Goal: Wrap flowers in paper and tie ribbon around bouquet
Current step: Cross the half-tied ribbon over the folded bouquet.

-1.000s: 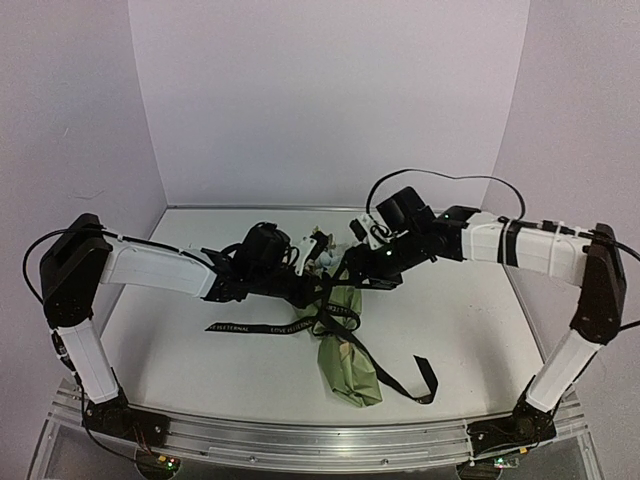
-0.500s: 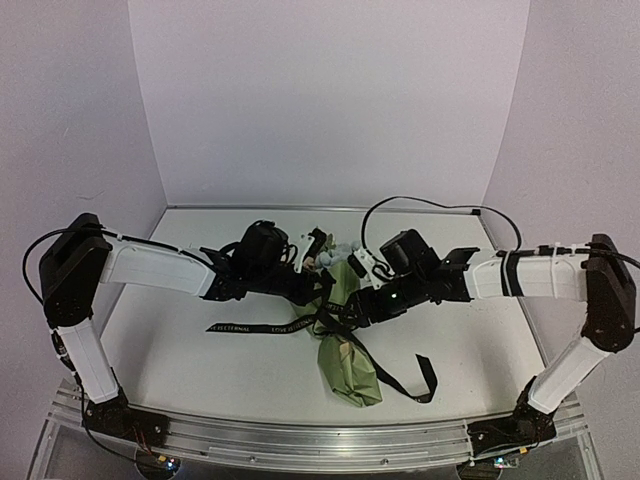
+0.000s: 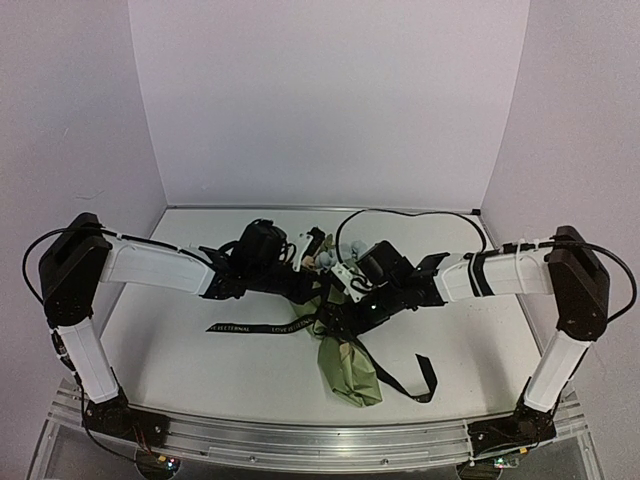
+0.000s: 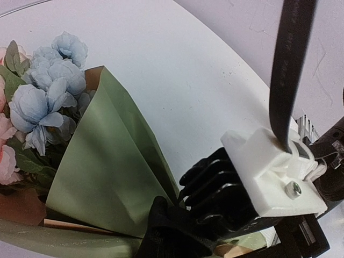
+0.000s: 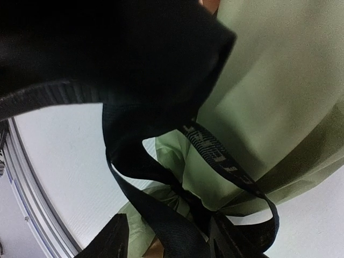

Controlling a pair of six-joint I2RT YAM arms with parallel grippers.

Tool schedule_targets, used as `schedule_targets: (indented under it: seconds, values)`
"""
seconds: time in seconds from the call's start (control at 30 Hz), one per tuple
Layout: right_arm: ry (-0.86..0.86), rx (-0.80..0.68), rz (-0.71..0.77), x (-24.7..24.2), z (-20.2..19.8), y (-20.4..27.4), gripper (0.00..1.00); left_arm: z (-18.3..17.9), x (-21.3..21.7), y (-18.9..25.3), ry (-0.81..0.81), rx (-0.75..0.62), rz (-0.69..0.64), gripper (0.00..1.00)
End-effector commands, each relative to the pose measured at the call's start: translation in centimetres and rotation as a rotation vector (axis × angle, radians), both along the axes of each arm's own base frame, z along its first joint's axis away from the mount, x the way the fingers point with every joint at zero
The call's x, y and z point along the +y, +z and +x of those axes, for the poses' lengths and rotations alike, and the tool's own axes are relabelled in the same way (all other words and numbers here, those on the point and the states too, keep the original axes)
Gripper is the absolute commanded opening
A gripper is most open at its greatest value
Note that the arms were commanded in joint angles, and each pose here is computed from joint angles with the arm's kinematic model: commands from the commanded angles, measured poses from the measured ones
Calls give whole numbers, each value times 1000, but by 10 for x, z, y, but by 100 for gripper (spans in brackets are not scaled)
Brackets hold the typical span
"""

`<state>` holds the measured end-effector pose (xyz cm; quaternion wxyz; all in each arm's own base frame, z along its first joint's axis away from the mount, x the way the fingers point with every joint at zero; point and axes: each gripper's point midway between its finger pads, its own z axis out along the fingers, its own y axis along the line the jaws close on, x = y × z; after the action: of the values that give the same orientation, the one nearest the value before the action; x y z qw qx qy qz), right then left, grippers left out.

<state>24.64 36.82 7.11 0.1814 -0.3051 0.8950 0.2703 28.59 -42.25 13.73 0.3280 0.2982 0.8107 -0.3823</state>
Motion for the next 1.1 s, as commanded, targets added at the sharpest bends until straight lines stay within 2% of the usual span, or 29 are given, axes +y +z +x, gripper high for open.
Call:
schedule_targets:
  seconds: [0.0,0.2,0.4,0.6,0.8,1.07]
  values:
    - [-2,-32,19,8,6,6,52,8,-3,44,4,-63,-79,0]
    - [-11,-18,5,4,1,-1,43,11,-1,46,8,-67,-78,0]
    - [-20,-11,5,3,0,2,26,15,2,47,15,-70,-77,0]
    - [-43,-12,5,-2,-1,9,3,17,5,47,23,-69,-75,0]
    - [-41,-3,3,-10,-17,22,0,21,9,47,39,-69,-77,0]
    - [-17,63,-50,-28,-51,9,0,18,16,46,44,-58,-80,0]
